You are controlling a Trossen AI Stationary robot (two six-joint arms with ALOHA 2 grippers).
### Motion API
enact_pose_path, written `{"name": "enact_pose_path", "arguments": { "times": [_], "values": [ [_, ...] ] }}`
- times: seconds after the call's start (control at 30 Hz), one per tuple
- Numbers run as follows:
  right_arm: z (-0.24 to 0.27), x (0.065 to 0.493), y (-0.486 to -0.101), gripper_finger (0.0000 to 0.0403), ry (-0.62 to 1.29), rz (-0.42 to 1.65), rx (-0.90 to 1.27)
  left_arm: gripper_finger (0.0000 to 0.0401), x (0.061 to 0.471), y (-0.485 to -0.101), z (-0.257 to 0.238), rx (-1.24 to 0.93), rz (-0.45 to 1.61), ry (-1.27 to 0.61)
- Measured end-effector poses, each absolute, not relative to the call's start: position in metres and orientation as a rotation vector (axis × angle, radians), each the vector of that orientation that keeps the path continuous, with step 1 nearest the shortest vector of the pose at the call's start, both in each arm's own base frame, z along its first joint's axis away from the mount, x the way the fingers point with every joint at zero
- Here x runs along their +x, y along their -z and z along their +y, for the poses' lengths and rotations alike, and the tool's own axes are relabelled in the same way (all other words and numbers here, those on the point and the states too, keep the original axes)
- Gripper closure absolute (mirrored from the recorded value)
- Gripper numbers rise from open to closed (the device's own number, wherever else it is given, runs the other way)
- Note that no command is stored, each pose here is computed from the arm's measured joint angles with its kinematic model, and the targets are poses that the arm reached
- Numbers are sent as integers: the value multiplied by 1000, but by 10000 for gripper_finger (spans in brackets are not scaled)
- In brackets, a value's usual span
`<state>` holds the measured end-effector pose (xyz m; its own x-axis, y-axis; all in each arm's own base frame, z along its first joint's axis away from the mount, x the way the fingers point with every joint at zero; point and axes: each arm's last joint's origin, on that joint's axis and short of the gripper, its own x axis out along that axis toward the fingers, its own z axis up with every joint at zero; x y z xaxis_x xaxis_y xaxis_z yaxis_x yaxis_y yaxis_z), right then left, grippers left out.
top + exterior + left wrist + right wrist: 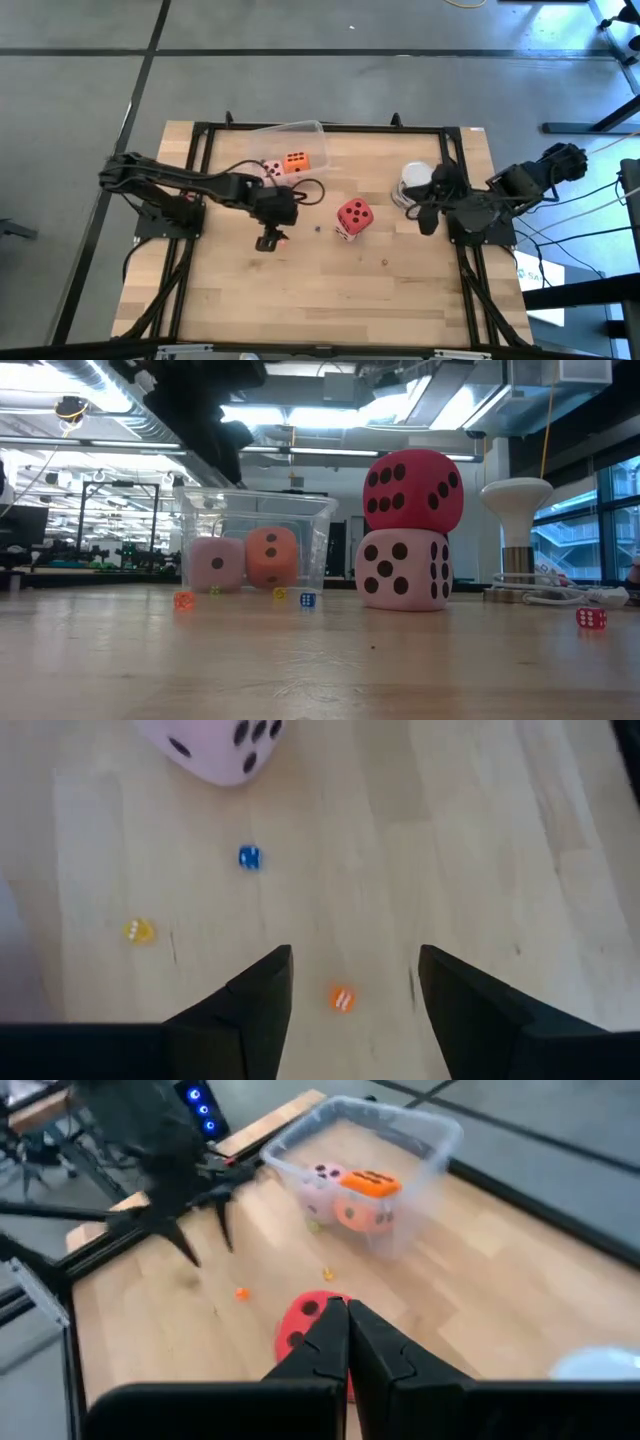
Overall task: Pick & Place Dice
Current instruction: Put the small orange die into the transparent bin
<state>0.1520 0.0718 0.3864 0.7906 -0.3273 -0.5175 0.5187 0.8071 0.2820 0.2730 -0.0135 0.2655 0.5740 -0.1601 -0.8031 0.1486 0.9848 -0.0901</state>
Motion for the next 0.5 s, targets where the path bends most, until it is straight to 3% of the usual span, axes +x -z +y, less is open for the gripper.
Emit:
{"name": "enact_pose_path", "arguments": {
  "times": [0.13, 0.3, 0.5],
  "values": [
    [70, 140, -365, 401, 361, 399, 522, 196, 264, -258, -18, 54, 915, 147],
    [77, 143, -345, 401, 95, 341, 475, 195, 259, -237, -20, 156, 971, 175],
    [77, 142, -320, 401, 73, 352, 444, 175, 254, -211, -20, 167, 957, 194]
  ]
}}
